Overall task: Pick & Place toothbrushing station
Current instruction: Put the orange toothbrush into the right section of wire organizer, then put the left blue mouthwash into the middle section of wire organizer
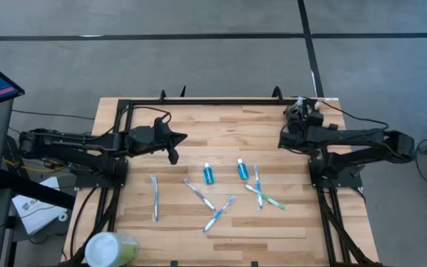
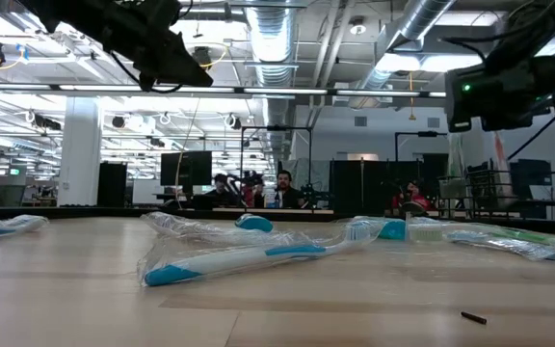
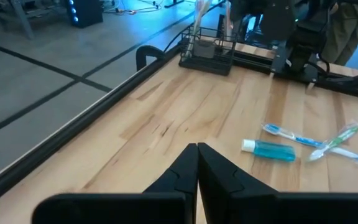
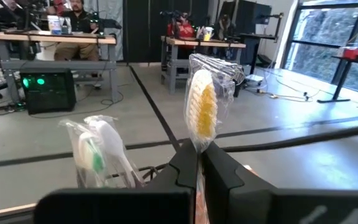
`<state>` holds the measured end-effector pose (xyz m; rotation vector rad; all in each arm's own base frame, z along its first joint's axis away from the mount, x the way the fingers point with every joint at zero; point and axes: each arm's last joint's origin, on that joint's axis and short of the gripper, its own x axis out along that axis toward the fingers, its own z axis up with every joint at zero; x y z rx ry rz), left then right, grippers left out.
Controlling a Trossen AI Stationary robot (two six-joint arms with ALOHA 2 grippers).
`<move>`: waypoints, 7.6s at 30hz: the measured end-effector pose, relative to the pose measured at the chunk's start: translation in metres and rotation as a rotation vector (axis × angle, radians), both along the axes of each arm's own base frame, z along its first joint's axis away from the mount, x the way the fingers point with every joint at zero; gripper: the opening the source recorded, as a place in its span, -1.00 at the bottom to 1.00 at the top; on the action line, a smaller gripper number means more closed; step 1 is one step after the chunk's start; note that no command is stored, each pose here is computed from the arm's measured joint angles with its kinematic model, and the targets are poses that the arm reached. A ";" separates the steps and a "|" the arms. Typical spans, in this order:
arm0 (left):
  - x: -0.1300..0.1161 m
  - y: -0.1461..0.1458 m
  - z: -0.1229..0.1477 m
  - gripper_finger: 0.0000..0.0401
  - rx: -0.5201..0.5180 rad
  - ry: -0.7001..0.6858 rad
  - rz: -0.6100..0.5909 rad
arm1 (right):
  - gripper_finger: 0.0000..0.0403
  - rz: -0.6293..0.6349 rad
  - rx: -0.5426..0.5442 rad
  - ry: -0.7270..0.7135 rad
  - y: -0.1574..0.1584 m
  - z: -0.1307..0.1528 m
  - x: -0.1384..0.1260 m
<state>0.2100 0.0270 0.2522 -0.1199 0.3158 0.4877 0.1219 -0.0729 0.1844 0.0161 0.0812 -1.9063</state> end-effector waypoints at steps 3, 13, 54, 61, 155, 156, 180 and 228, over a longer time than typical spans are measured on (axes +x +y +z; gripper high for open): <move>0.000 0.000 0.000 -0.99 0.014 0.008 -0.005 | -1.00 -0.014 0.009 0.003 -0.003 -0.006 0.004; 0.000 0.000 -0.001 -0.99 0.016 0.016 -0.006 | -1.00 -0.044 0.063 -0.024 -0.006 -0.024 0.010; -0.001 0.002 -0.001 -0.99 0.043 0.038 -0.005 | -0.14 -0.101 0.124 -0.104 0.001 -0.033 0.010; -0.001 0.002 -0.001 -0.99 0.043 0.038 -0.005 | 0.00 -0.081 0.139 -0.161 0.008 -0.019 0.006; 0.086 -0.057 -0.014 -0.99 -0.681 0.118 0.117 | -0.13 1.091 0.747 -0.288 0.089 0.188 0.065; 0.092 -0.056 -0.015 -0.99 -0.679 0.152 0.143 | -0.13 1.095 0.743 -0.290 0.089 0.189 0.064; 0.156 -0.056 -0.055 -0.99 -0.999 0.500 0.358 | -0.21 1.123 0.712 -0.184 0.085 0.193 0.047; 0.193 -0.022 -0.031 -0.25 -1.190 0.158 0.012 | -0.31 1.089 0.725 -0.044 0.076 0.188 0.042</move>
